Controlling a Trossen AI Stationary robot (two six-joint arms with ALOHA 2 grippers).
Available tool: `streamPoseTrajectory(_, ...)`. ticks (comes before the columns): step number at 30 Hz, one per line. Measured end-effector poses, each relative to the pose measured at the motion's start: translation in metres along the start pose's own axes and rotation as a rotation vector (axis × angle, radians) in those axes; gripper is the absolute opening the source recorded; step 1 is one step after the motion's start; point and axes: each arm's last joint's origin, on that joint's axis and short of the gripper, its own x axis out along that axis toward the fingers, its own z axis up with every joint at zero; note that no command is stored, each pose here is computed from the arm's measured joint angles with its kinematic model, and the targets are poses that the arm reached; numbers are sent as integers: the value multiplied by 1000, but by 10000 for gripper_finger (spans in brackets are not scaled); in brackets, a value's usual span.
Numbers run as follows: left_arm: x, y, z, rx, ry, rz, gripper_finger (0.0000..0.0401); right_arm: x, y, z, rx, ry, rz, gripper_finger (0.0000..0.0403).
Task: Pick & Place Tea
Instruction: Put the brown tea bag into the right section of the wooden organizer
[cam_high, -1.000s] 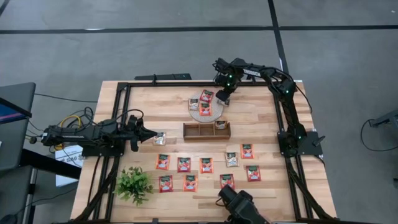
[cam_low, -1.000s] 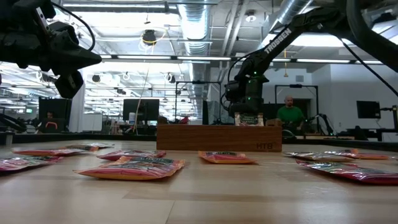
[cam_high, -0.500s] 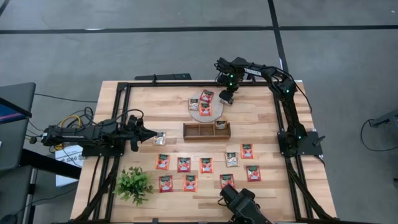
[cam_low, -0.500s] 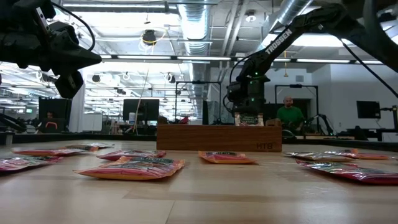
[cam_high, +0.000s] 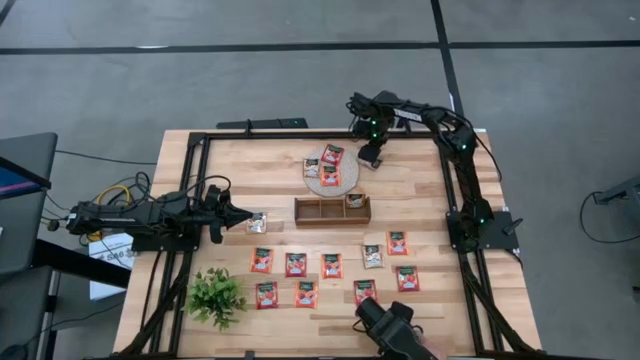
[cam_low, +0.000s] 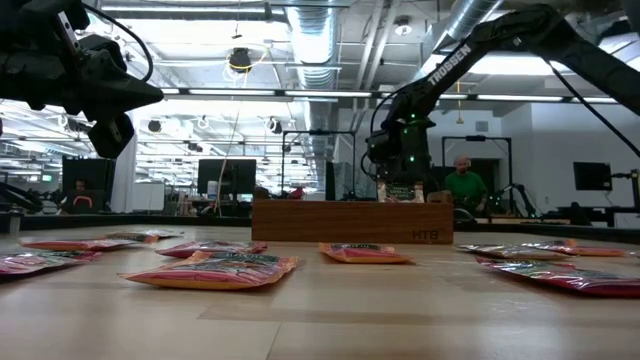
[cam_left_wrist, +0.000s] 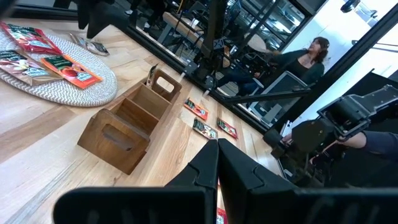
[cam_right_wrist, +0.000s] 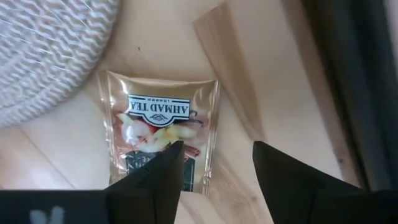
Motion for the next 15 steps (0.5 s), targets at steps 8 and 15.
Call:
streamPoseTrajectory(8,0,0,0,0,0,0,0,-38,10,-12,145,-55,53,181)
streamPoseTrajectory(15,0,0,0,0,0,0,0,-43,28,-14,429,0,88,188)
